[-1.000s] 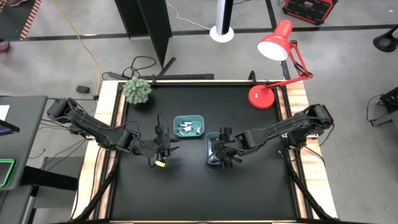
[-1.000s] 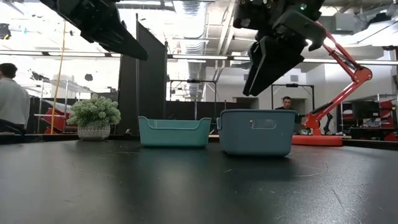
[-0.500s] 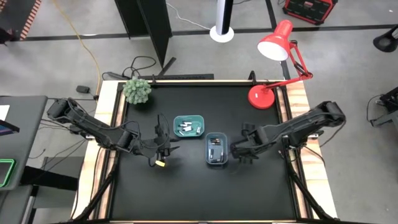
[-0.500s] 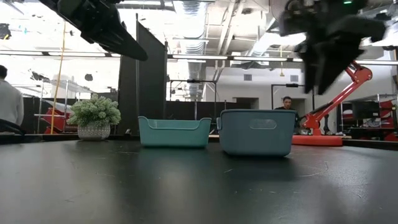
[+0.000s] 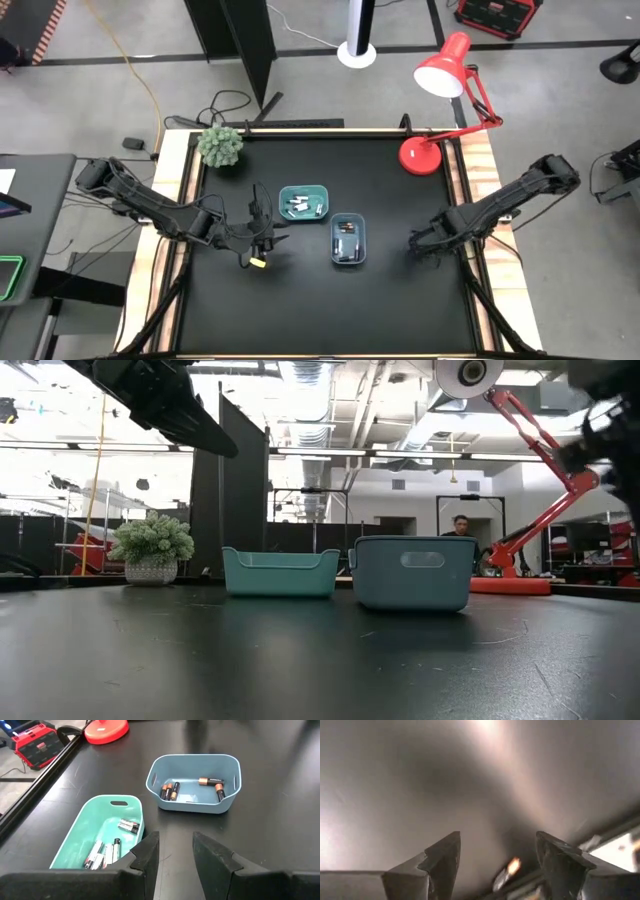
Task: Sort batteries
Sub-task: Put the black battery into the blue bin
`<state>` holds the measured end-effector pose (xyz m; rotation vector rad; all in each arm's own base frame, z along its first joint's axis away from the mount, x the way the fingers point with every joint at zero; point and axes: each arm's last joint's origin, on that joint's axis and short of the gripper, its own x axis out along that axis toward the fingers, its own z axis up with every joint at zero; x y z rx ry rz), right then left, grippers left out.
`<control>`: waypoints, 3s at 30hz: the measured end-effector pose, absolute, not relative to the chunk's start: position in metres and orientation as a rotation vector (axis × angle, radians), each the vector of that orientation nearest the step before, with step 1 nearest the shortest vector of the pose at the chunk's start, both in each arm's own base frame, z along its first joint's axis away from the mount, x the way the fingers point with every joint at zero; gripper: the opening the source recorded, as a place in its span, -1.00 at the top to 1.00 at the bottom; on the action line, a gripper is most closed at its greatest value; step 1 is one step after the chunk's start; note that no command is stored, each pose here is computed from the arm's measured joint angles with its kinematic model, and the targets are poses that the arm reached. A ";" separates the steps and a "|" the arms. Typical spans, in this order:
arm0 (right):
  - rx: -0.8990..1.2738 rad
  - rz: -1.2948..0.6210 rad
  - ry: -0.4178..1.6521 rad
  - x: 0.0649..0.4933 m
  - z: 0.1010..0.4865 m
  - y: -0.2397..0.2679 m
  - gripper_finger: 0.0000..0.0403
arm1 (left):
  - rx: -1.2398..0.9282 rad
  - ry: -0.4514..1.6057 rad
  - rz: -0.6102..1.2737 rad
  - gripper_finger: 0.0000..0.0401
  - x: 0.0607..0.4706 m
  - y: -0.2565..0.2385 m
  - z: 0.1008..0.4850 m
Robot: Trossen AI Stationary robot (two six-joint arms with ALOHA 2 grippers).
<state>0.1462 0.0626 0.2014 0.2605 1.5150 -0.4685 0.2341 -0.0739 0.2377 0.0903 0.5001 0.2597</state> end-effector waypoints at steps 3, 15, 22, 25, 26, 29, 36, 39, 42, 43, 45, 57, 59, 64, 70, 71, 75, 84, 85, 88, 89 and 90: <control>0.329 -0.487 1.596 0.141 0.188 0.063 -0.34 | 0.090 0.500 0.260 0.44 0.234 -0.074 0.238; 0.348 -0.635 1.794 0.160 0.155 0.058 -0.34 | 0.086 0.499 0.260 0.44 0.234 -0.074 0.238; 0.197 -0.498 2.086 0.185 0.144 0.061 -0.34 | 0.087 0.499 0.260 0.44 0.234 -0.074 0.238; 0.100 -0.452 2.245 0.192 0.141 0.058 -0.34 | 0.087 0.500 0.261 0.44 0.234 -0.074 0.238; 0.078 -0.428 2.285 0.194 0.138 0.057 -0.34 | 0.087 0.500 0.260 0.44 0.234 -0.074 0.238; 0.019 -0.339 2.401 0.198 0.128 0.053 -0.34 | 0.087 0.500 0.260 0.44 0.234 -0.074 0.238; 0.049 -0.160 2.543 0.202 0.110 0.044 -0.34 | 0.089 0.503 0.260 0.44 0.234 -0.074 0.237; 0.055 -0.118 2.539 0.203 0.109 0.043 -0.34 | 0.094 0.512 0.261 0.44 0.233 -0.074 0.237; 0.076 -0.085 2.516 0.205 0.107 0.043 -0.34 | 0.097 0.514 0.260 0.44 0.233 -0.074 0.236; 0.076 -0.077 2.508 0.206 0.106 0.043 -0.34 | 0.100 0.514 0.260 0.44 0.233 -0.074 0.237; 0.077 -0.068 2.496 0.206 0.105 0.043 -0.34 | 0.101 0.515 0.259 0.44 0.233 -0.074 0.236; 0.163 -0.242 2.443 0.203 0.101 0.044 -0.34 | 0.101 0.515 0.260 0.44 0.233 -0.074 0.236; 0.172 -0.299 2.370 0.205 0.104 0.046 -0.34 | 0.101 0.515 0.259 0.44 0.233 -0.074 0.236; 0.237 -0.362 2.200 0.208 0.117 0.053 -0.34 | 0.101 0.515 0.259 0.44 0.233 -0.074 0.236; 0.331 -0.514 2.167 0.196 0.119 0.049 -0.34 | 0.100 0.513 0.259 0.44 0.233 -0.074 0.237; 0.334 -0.520 2.168 0.194 0.119 0.049 -0.34 | 0.100 0.512 0.259 0.44 0.233 -0.074 0.237; 0.311 -0.532 2.220 0.187 0.118 0.047 -0.34 | 0.098 0.511 0.259 0.44 0.234 -0.074 0.237; 0.350 -0.437 2.266 0.185 0.116 0.047 -0.34 | 0.097 0.512 0.260 0.44 0.233 -0.074 0.237; 0.354 -0.437 2.270 0.184 0.115 0.047 -0.34 | 0.097 0.513 0.260 0.44 0.233 -0.074 0.237; 0.364 -0.440 2.267 0.183 0.113 0.047 -0.34 | 0.098 0.514 0.260 0.44 0.233 -0.074 0.236; 0.368 -0.448 2.267 0.183 0.113 0.047 -0.34 | 0.098 0.515 0.260 0.44 0.233 -0.074 0.236; 0.373 -0.460 2.265 0.183 0.113 0.047 -0.34 | 0.098 0.515 0.260 0.44 0.233 -0.074 0.236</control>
